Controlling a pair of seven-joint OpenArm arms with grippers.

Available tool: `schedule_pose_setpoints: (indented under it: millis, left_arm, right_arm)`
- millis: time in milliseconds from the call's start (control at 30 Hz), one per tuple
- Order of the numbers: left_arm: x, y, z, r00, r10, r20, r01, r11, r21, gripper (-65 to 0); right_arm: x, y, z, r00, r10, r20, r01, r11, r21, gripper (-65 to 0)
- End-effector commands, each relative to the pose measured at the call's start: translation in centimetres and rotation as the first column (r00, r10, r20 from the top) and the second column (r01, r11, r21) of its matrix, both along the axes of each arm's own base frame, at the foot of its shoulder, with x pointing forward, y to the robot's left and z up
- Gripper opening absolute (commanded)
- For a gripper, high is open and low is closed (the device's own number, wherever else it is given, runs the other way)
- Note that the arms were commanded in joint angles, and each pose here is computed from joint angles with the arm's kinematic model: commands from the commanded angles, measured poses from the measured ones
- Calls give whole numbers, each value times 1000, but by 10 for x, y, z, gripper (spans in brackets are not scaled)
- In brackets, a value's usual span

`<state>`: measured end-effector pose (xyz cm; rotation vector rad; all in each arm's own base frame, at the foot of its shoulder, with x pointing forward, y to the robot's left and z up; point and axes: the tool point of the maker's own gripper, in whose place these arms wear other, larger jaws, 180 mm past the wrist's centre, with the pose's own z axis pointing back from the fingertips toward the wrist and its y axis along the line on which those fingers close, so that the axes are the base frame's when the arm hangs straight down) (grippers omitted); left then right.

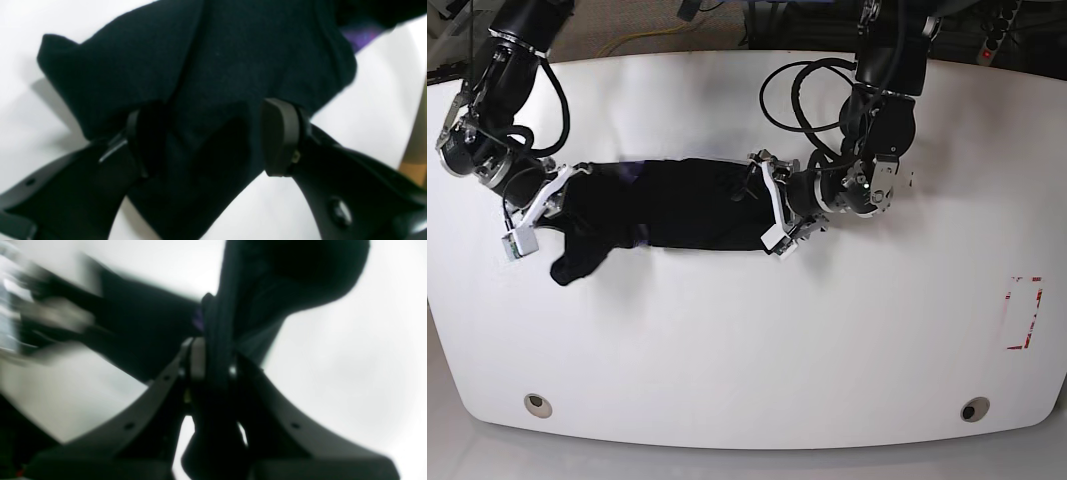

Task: Fold the T-shirt properly
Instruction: 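Fold the strip ends inward with both grippers toward each other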

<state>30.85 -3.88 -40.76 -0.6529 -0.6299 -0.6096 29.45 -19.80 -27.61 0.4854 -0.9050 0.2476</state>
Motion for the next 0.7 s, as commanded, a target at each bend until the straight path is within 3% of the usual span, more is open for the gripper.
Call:
schedule_pose_setpoints:
  millis: [0,100,267,600,667]
  left_arm:
    - [-13,-3,-17,998,-24,-65,27,998,50,-242]
    - [-16,-8,-21,996,-19,-90,22,999,37,-242]
    - [-13,-2,-23,995,9,-101,-6,999,33,-242]
    - [-15,-1,-24,995,14,-103,-11,999,30,-243]
    - [-15,-1,-24,995,14,-103,-11,999,30,-243]
  right_arm:
    - [4,29,21,993,82,84,-87,994,59,-650]
    - [11,53,27,981,152,123,-163,983,80,-650]
    - [14,99,16,970,216,109,-227,969,103,-650]
    - [31,147,-30,964,265,33,-267,961,72,-650]
    - [33,144,-43,968,252,6,-252,966,52,-607]
